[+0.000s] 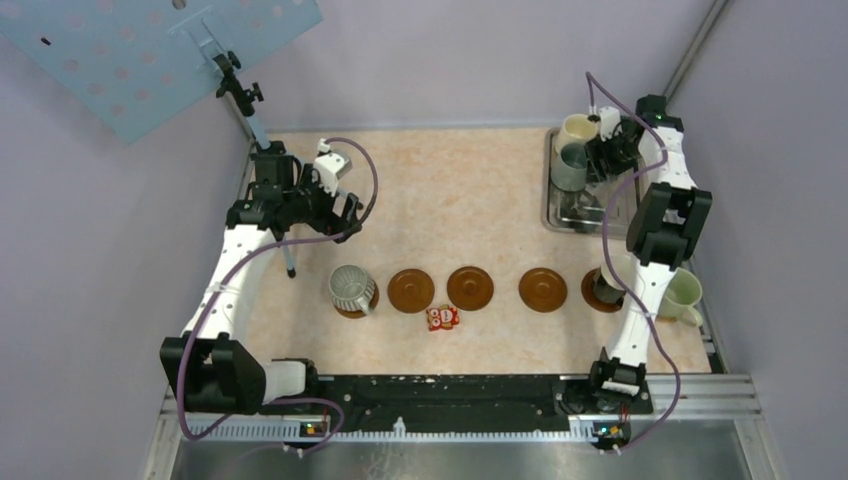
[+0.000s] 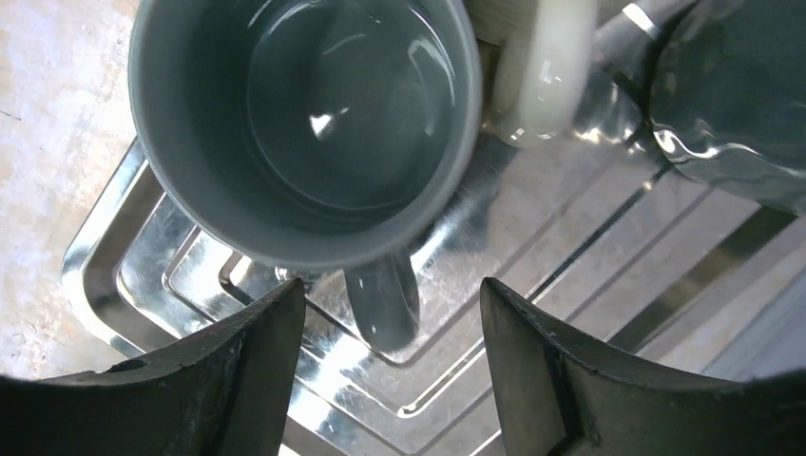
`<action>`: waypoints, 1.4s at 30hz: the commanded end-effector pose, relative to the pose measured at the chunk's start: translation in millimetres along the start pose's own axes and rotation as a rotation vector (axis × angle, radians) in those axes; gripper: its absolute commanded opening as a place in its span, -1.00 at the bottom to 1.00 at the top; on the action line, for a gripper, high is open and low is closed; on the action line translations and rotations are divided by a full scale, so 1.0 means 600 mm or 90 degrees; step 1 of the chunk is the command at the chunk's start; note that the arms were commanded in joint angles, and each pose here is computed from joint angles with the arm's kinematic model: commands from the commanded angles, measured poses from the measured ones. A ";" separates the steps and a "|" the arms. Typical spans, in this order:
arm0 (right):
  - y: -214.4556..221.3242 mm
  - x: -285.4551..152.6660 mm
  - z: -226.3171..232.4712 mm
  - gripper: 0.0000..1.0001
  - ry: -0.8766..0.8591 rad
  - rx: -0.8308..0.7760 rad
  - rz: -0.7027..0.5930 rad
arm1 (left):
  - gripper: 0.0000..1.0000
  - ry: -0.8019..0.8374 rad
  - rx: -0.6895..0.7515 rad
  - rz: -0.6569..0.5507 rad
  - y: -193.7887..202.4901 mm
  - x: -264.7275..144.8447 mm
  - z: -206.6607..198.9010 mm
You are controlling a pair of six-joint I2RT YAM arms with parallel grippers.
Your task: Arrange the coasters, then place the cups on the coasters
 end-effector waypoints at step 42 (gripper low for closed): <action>-0.110 -0.168 0.126 -1.00 0.075 -0.044 -0.290 | 0.97 -0.030 0.023 -0.072 -0.050 -0.002 0.020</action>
Point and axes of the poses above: each gripper's point midway between its finger pads, its own x axis out along the fingers, its own z axis along the line the jaws close on, y = z × x, the point moved 4 cm from there along -x, back along the fingers, and after that the axes turned 8 degrees about x, right-handed, at the moved point
